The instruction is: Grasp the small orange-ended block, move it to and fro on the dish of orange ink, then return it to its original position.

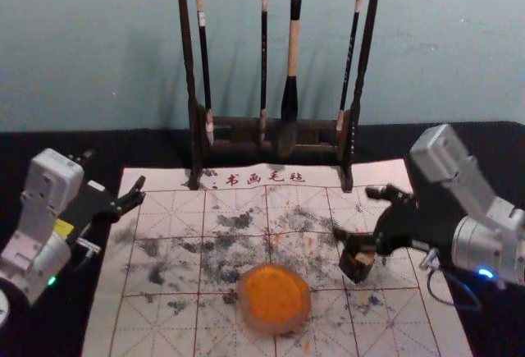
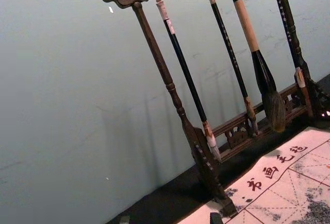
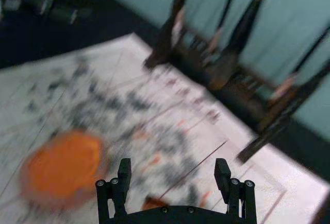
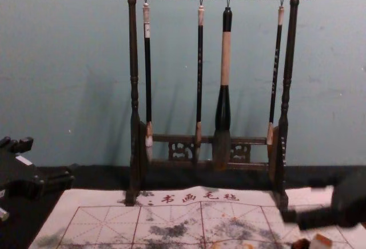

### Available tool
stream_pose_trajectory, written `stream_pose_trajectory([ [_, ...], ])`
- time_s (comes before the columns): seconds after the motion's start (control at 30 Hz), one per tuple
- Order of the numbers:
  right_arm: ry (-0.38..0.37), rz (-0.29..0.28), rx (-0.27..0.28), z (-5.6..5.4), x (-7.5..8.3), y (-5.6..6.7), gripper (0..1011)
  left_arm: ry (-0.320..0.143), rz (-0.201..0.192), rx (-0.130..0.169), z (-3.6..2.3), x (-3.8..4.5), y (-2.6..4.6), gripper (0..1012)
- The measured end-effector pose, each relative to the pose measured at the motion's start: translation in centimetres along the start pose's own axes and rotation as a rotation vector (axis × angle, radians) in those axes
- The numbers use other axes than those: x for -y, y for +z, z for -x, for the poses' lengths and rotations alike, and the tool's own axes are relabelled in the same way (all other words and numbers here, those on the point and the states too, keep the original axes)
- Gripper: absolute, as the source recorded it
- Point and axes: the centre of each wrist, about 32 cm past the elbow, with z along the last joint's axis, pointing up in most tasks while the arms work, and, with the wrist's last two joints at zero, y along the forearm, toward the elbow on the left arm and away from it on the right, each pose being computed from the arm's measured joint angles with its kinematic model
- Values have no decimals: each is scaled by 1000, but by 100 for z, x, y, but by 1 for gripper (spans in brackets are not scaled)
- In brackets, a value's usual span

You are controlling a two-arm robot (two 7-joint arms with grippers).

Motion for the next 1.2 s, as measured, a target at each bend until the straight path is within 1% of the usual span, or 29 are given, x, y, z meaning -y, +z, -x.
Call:
stream_pose_trajectory([
  [0.13, -106, -106, -10, 52, 16, -38, 1000, 0, 0, 0, 0, 0, 0, 1001],
  [0.2, -225, -192, -4, 123, 2, -107, 1000, 0, 0, 0, 0, 0, 0, 1001],
  [0.3, -326, -237, 2, 175, -16, -186, 1000, 0, 0, 0, 0, 0, 0, 1001],
  [0.33, -389, -255, 5, 210, -31, -250, 1000, 0, 0, 0, 0, 0, 0, 1001],
  [0.37, -415, -261, 5, 223, -36, -275, 1000, 0, 0, 0, 0, 0, 0, 1001],
  [0.4, -443, -265, 5, 238, -41, -307, 1000, 0, 0, 0, 0, 0, 0, 1001],
  [0.43, -489, -264, 1, 272, -50, -370, 1000, 0, 0, 0, 0, 0, 0, 1001],
  [0.5, -532, -259, -11, 318, -60, -433, 1000, 0, 0, 0, 0, 0, 0, 1001],
  [0.53, -570, -252, -24, 375, -73, -502, 1000, 0, 0, 0, 0, 0, 0, 1001],
  [0.6, -601, -242, -33, 429, -85, -567, 1000, 0, 0, 0, 0, 0, 0, 1001],
  [0.63, -624, -232, -41, 477, -98, -624, 1000, 0, 0, 0, 0, 0, 0, 1001],
  [0.7, -654, -218, -49, 541, -115, -700, 1000, 0, 0, 0, 0, 0, 0, 1001],
  [0.8, -682, -197, -54, 604, -131, -775, 1000, 0, 0, 0, 0, 0, 0, 1001],
  [0.83, -682, -197, -54, 604, -131, -775, 1000, 0, 0, 0, 0, 0, 0, 1001],
  [0.87, -689, -189, -59, 626, -135, -803, 1000, 0, 0, 0, 0, 0, 0, 1001],
  [0.97, -693, -171, -68, 641, -130, -838, 1000, 0, 0, 0, 0, 0, 0, 1001],
  [1.2, -692, -171, -66, 639, -131, -835, 1000, 0, 0, 0, 0, 0, 0, 1001],
])
